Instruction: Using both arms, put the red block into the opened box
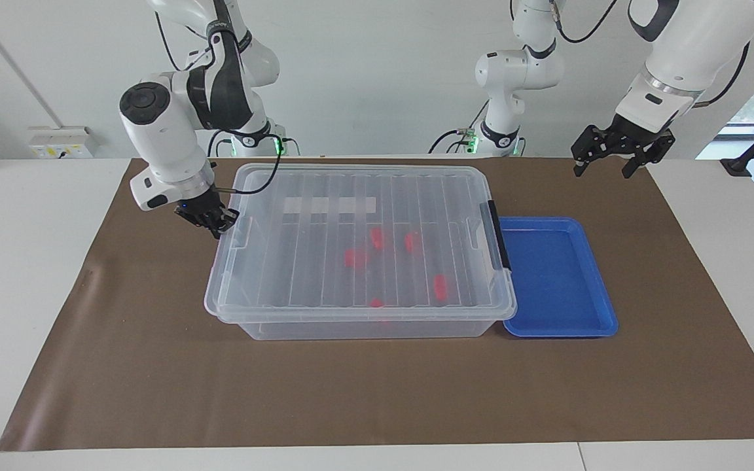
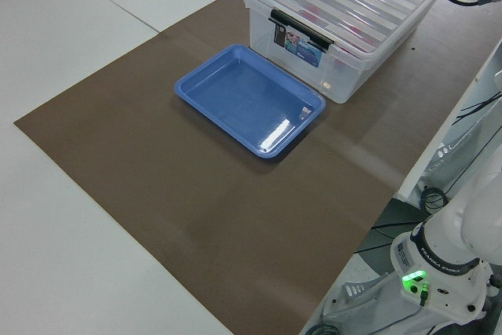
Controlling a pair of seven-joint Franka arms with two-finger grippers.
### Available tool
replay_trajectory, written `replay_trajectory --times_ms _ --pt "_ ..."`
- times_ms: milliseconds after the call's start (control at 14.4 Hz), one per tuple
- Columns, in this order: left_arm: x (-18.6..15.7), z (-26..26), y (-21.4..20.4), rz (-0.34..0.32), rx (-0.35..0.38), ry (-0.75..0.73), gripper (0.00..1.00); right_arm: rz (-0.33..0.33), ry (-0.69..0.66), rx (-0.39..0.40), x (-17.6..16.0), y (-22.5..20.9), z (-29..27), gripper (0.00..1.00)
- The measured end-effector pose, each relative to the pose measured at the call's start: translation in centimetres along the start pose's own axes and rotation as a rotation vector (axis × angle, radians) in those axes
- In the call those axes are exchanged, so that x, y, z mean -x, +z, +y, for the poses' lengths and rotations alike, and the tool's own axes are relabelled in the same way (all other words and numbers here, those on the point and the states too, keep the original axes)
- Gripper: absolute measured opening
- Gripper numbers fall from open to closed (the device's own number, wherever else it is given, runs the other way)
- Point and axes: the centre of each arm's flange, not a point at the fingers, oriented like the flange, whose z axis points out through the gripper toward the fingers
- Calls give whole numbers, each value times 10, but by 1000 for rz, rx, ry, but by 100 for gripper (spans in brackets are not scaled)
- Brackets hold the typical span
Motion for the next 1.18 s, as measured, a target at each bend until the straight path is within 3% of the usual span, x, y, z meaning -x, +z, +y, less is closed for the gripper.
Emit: replay_trajectory --times_ms 418,836,1184 --pt "0 0 0 0 0 0 100 -15 3 5 1 -10 2 1" --pt "0 0 0 0 0 0 100 -34 -61 7 -2 -103 35 1" --pt "0 0 0 0 0 0 100 -19 -199 -3 -6 -136 66 51"
